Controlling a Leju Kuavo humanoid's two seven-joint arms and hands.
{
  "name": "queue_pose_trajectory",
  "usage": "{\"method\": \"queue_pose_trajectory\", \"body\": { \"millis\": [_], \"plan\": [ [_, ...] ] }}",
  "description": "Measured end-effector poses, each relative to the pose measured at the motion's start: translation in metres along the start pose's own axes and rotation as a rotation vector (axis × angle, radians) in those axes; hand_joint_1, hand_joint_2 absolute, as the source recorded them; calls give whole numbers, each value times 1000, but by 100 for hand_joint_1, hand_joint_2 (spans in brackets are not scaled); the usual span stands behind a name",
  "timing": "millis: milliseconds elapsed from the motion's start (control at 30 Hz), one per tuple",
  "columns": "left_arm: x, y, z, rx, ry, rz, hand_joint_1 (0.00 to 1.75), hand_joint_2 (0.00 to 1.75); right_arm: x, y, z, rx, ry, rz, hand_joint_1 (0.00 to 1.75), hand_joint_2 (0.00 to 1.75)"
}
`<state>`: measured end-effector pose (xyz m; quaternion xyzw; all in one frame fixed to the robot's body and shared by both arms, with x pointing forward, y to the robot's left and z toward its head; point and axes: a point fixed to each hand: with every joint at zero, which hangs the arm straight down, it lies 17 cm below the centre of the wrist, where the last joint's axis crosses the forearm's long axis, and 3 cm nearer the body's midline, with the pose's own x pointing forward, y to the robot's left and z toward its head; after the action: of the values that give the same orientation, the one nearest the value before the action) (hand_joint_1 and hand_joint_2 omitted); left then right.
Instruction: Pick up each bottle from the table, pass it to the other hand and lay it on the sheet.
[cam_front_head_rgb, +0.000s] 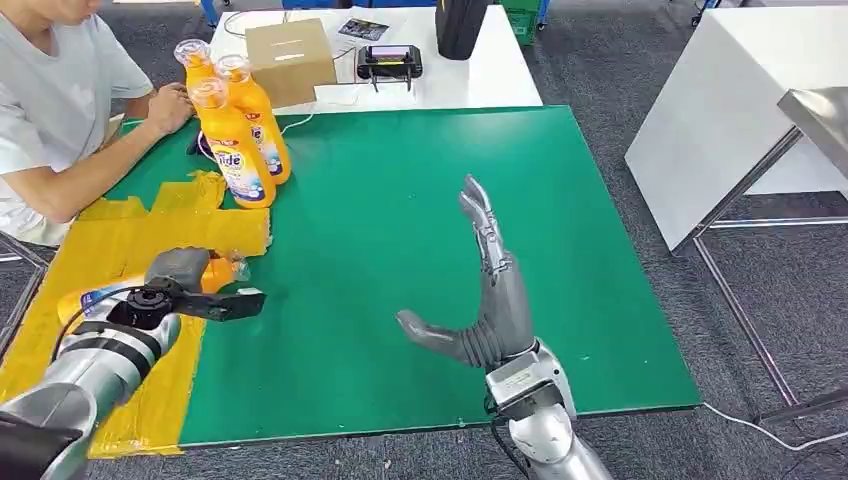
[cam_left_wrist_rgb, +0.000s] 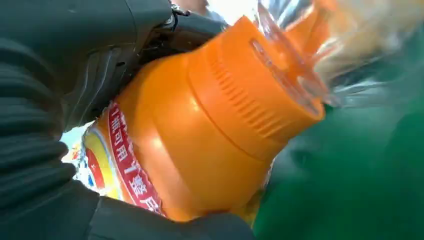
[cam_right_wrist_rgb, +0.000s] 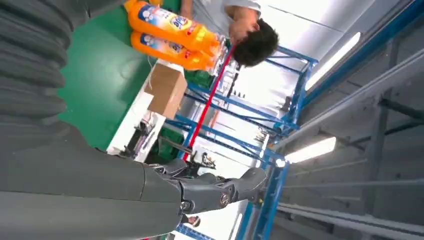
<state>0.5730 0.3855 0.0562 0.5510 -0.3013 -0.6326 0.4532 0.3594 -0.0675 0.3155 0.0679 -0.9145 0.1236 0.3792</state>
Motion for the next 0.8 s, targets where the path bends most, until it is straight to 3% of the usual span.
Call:
{"method": "queue_pose_trajectory", "body": {
  "millis": [167,333,533,667,800],
  "plan": [
    [5,11,4,126,18,17,0,175,-6,7,4,23,21,-6,0,175],
    [8,12,6,155,14,35,0,175,-11,10,6,31,38,-16,0,175],
    [-3,39,4,273,30,246,0,175,-16,11,9,36,52,-13,0,175],
    [-16,103,22,567,29,335,0,175,-21,11,17,36,69,0,0,175],
    [-36,154,49,765,26,373,0,175,-27,10,29,33,95,8,0,175]
  ]
}}
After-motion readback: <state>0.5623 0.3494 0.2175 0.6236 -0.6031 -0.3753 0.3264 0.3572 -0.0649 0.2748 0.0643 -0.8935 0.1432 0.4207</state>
